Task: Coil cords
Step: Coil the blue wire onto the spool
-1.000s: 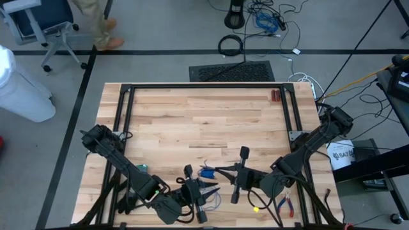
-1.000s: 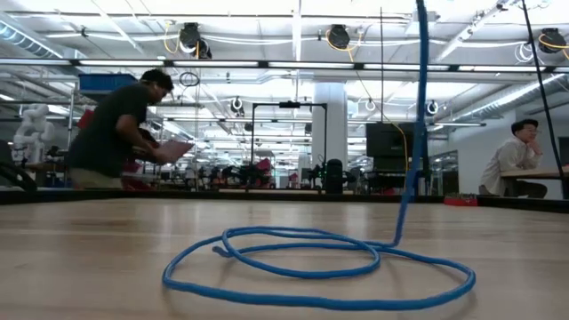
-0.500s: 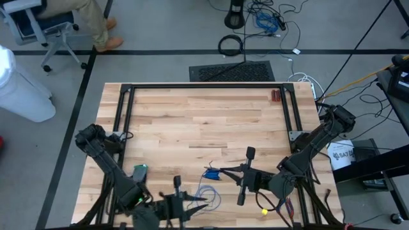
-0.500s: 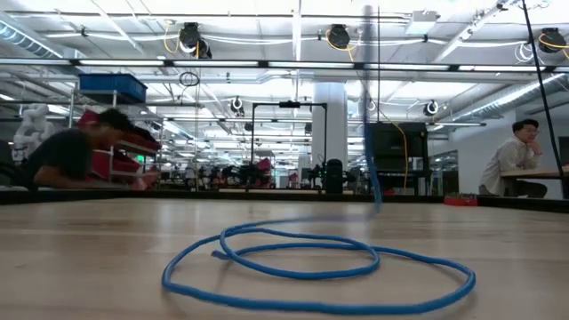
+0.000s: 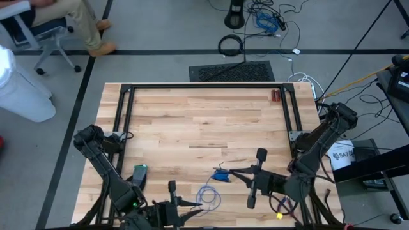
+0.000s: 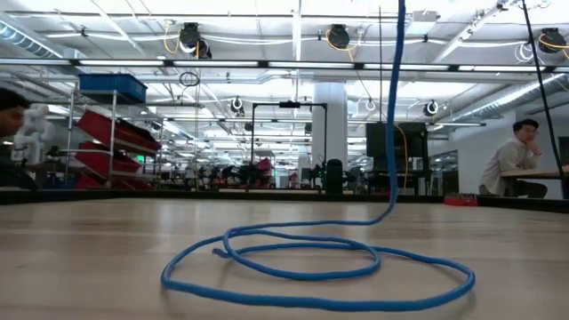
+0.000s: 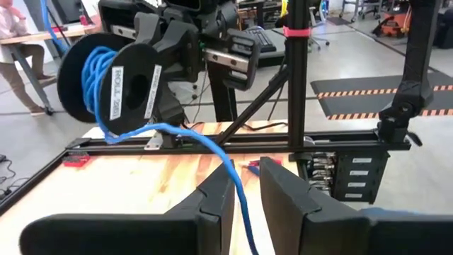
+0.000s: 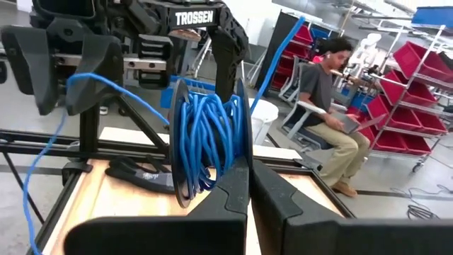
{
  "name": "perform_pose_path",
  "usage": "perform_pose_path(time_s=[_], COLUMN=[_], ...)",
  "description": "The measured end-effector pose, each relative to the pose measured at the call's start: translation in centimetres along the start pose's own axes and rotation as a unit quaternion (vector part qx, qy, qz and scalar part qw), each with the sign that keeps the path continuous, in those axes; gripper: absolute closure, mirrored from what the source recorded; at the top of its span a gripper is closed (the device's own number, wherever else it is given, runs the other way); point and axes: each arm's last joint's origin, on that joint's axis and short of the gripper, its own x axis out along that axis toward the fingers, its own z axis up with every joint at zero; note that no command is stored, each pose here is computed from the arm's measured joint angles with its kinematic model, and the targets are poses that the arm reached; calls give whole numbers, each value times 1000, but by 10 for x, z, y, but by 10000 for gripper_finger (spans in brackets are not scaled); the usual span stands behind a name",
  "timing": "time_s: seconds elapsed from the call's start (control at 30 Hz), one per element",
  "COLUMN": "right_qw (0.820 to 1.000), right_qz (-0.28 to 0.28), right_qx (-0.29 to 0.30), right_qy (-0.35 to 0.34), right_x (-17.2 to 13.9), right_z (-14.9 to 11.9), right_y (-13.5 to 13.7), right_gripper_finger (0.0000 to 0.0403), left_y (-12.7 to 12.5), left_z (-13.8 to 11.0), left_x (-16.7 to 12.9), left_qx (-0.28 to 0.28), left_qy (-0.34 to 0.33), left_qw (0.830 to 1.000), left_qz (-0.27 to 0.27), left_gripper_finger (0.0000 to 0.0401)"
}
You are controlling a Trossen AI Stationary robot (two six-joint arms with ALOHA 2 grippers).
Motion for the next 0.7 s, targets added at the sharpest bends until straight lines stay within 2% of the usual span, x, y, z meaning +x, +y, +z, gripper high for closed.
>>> perform_pose_path(time_s=[0.7], right_qw=[1000], right_qz=[-3], right_qx=[-3], right_qy=[-5], right_x=[-7], right_z=[4], right_y=[-1], right_gripper_finger=[403], left_y=[0], left_z=[-8], left_x=[1], left_qx=[16], left_qy=[24], left_qw=[1000], left_qz=[-1], left_gripper_finger=[328])
